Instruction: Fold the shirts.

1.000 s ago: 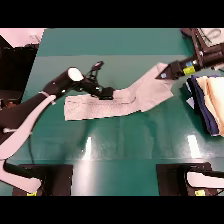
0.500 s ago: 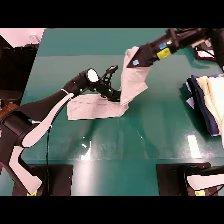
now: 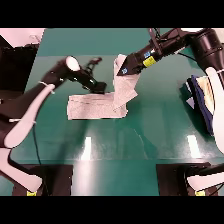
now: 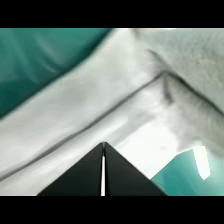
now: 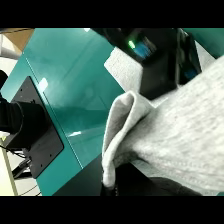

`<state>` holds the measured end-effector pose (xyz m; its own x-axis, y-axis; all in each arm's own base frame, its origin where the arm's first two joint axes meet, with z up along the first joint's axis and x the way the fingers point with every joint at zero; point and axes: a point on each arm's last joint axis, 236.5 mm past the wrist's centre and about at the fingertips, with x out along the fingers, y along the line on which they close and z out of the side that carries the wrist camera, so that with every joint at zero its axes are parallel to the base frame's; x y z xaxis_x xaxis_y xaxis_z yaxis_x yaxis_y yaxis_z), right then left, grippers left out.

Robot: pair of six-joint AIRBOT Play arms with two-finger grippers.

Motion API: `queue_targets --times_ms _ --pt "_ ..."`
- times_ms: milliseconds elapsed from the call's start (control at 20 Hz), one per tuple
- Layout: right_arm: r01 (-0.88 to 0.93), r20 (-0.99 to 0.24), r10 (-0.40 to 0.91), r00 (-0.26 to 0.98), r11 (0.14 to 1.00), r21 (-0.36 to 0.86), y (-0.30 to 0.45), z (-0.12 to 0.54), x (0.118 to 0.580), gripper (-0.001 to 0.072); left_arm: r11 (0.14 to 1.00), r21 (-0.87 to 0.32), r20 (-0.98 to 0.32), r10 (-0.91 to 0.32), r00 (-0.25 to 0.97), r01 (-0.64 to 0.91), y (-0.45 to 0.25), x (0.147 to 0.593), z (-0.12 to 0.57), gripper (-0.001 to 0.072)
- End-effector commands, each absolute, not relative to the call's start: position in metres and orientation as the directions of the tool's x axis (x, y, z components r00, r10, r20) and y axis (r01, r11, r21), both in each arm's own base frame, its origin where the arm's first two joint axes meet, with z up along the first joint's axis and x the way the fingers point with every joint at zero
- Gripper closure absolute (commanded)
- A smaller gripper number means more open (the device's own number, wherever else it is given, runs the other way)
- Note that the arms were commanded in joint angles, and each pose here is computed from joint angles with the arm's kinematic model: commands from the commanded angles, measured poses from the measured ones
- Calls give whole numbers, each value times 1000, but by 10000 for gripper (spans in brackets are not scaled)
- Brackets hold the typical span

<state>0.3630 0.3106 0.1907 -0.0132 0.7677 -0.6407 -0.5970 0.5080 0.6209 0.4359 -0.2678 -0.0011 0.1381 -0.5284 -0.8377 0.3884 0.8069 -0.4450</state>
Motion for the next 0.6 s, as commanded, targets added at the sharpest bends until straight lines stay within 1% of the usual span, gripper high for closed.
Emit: queue_targets --times_ms 0,200,350,550 --pt "-608 -642 767 -21 500 617 320 187 360 705 871 -326 -853 -439 284 368 -192 453 55 686" --pt "-624 -650 755 -87 467 626 345 169 347 705 920 -213 -842 -343 416 328 -113 444 120 685" --pt "-638 -649 750 -123 441 631 374 144 345 705 944 -173 -841 -291 457 282 -72 424 150 685" --pt "-668 -629 771 -102 416 617 425 107 354 703 958 -166 -844 -261 468 234 -46 408 166 685"
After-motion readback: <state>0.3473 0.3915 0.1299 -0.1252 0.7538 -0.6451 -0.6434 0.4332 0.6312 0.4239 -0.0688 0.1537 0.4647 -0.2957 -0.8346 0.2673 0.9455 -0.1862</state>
